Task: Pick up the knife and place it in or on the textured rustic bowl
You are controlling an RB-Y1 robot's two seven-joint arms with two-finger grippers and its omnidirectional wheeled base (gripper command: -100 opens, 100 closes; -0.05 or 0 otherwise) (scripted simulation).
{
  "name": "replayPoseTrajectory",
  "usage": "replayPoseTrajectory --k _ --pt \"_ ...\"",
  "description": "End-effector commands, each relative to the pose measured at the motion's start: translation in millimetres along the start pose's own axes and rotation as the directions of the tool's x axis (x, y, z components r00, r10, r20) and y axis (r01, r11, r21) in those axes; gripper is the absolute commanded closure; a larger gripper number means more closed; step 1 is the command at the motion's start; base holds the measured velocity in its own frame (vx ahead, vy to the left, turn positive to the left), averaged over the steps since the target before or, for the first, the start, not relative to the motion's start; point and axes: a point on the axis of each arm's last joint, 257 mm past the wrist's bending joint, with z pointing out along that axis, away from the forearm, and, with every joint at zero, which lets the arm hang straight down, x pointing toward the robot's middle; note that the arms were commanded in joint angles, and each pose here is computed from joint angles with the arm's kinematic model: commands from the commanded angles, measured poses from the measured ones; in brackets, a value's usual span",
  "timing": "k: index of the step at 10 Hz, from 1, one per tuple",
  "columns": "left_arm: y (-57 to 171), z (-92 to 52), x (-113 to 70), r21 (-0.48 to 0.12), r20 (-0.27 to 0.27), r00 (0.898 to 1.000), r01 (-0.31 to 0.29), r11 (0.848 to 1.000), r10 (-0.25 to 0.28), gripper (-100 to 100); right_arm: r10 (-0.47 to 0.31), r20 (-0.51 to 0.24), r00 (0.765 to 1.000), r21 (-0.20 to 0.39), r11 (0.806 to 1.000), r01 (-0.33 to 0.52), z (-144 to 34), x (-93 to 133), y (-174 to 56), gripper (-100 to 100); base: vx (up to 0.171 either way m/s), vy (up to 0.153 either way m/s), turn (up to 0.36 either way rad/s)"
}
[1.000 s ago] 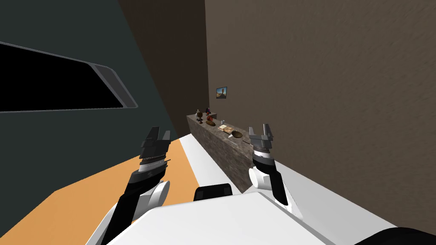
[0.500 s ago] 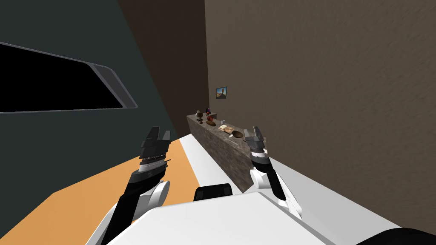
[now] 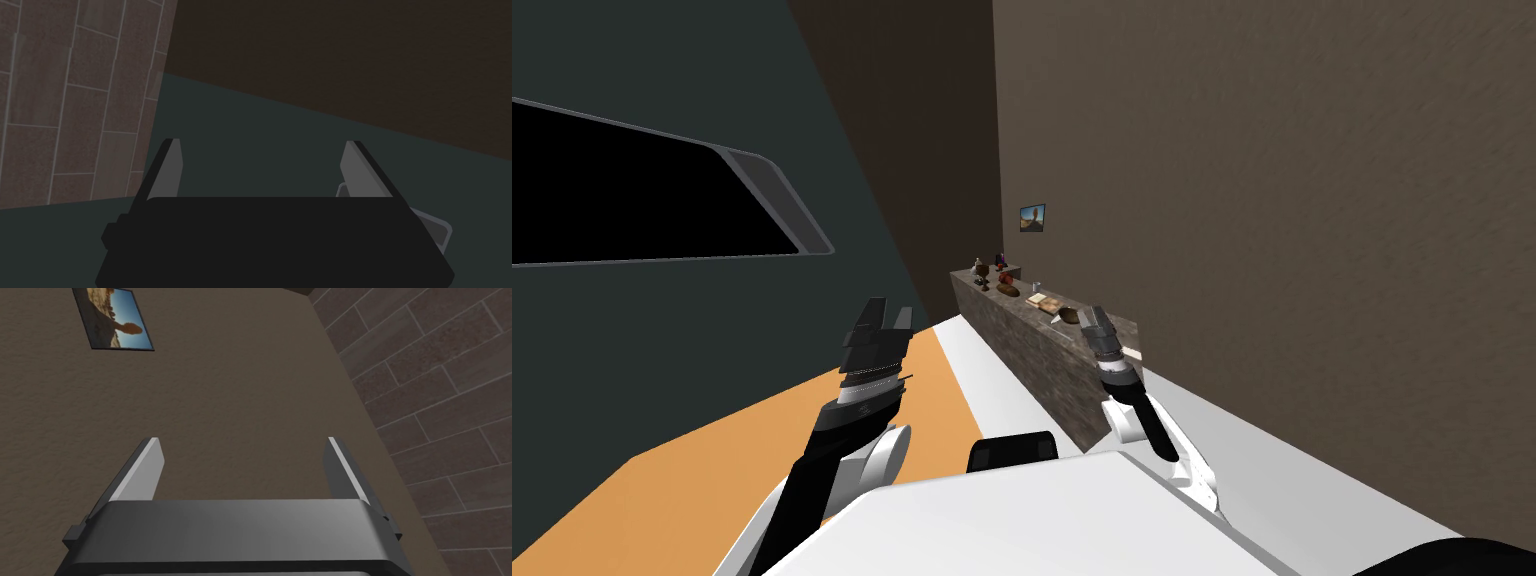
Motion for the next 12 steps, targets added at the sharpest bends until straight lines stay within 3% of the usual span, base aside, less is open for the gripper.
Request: replayPoseTrajectory --k 1,7,11,12 --pt "0.0 0.0 0.0 0.0 0.0 1.0 0.0 1.0 0.0 0 -0.03 -0.058 0.998 0.029 0.999 0.031 -7.6 7.7 -16.4 -100 -0.001 0.039 -0.024" --pt "0.0 0.0 0.0 0.0 0.0 1.0 0.0 1.0 0.0 0 -0.11 -0.229 0.967 0.081 0.988 0.131 -28.0 21.6 -54.7 -100 0.003 0.034 -0.013" --pt "0.0 0.0 0.0 0.0 0.0 1.0 0.0 1.0 0.0 0 -0.174 -0.38 0.908 0.112 0.966 0.232 -52.1 28.5 -91.7 -100 0.013 0.031 -0.015" --pt "0.0 0.0 0.0 0.0 0.0 1.0 0.0 1.0 0.0 0 -0.178 -0.389 0.904 0.11 0.965 0.238 -52.5 28.2 -91.9 -100 0.018 0.027 -0.007"
